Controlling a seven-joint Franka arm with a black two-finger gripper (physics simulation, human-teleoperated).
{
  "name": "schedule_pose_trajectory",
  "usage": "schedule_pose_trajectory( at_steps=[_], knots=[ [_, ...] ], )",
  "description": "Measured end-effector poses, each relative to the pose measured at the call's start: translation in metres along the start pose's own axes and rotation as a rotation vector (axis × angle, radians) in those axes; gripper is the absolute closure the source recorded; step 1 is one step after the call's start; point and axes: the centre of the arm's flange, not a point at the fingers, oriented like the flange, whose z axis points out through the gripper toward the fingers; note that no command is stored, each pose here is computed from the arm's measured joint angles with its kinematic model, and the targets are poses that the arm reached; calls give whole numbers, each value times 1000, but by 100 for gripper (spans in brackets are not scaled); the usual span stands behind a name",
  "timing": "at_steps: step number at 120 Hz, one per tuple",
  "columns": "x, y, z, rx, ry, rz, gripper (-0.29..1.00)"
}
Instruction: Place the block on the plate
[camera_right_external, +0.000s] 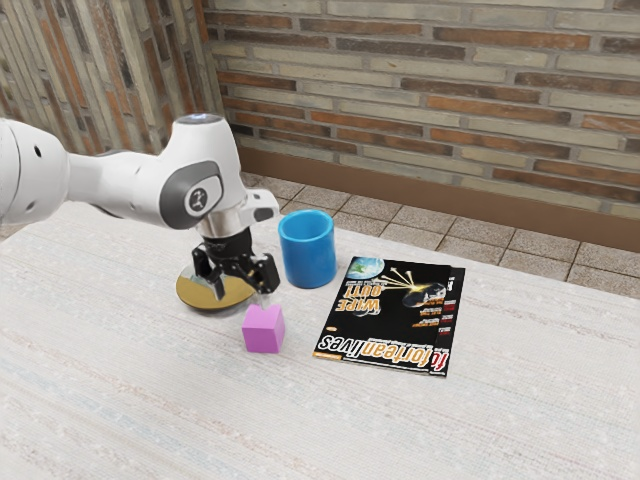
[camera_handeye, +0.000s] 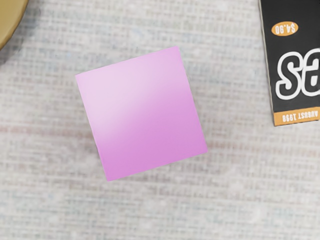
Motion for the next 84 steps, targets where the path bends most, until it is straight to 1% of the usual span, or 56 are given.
schedule_pose_trajectory(
  at_steps=[25,51,84],
  knots=[
    [4,14,19,-27,6,-71,0],
    [22,10,49,-27,-9,-146,0],
    [37,3,61,-22,-4,-193,0]
  ],
)
